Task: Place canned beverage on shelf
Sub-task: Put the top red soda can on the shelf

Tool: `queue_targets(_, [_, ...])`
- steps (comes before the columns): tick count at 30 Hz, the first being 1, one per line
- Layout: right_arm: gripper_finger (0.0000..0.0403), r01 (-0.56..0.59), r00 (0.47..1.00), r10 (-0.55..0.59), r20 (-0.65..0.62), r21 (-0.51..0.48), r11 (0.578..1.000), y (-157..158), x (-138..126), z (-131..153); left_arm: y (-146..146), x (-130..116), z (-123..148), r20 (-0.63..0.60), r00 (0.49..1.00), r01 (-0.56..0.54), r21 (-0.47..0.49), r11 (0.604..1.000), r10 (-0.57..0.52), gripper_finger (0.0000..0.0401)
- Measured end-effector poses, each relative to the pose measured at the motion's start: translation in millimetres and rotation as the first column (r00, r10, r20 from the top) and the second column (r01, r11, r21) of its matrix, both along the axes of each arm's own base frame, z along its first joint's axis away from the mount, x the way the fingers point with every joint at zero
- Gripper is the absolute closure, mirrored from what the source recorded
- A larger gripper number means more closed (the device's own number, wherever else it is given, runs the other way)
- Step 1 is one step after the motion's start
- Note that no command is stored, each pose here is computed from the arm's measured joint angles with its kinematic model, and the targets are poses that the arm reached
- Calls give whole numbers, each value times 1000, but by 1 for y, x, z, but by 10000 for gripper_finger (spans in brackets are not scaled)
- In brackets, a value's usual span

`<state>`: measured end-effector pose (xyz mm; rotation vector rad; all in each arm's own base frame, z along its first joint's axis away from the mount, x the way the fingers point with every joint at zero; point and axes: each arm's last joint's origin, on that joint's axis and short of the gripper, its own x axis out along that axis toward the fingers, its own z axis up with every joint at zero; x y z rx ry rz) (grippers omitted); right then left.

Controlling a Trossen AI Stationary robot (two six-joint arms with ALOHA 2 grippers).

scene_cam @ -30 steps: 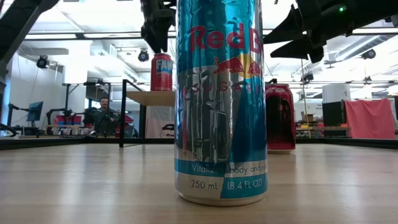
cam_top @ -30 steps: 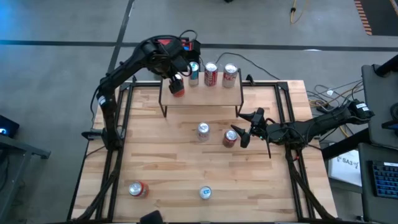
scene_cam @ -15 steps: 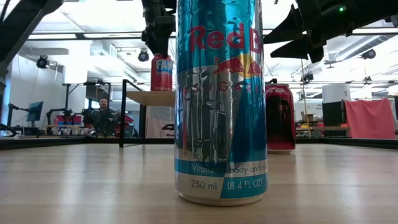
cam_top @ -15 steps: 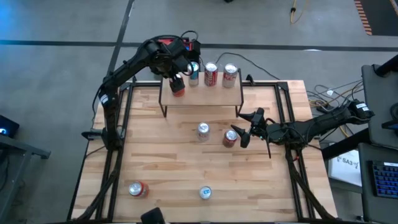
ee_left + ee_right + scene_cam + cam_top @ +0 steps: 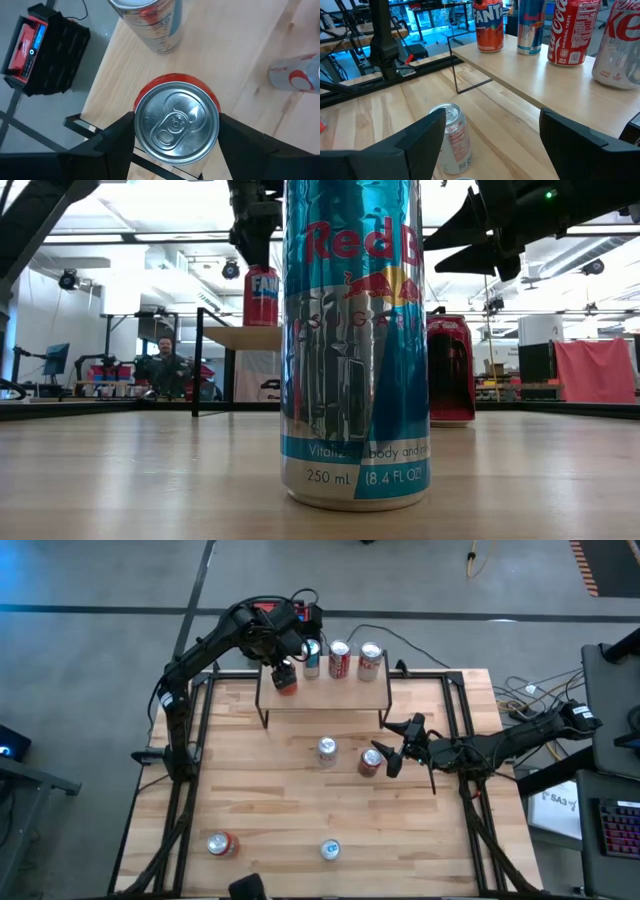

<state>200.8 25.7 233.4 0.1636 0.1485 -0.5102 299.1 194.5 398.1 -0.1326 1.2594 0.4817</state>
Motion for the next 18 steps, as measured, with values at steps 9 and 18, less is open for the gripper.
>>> queue_targets(9, [103, 0, 1000, 0, 0, 0, 1000, 0, 0, 0, 1, -1, 0, -29, 988, 149, 12, 989, -149, 168])
queue_targets(18, [103, 0, 1000, 0, 0, 0, 1000, 0, 0, 0, 5, -4, 0, -53, 963, 267, 20, 964, -265, 168])
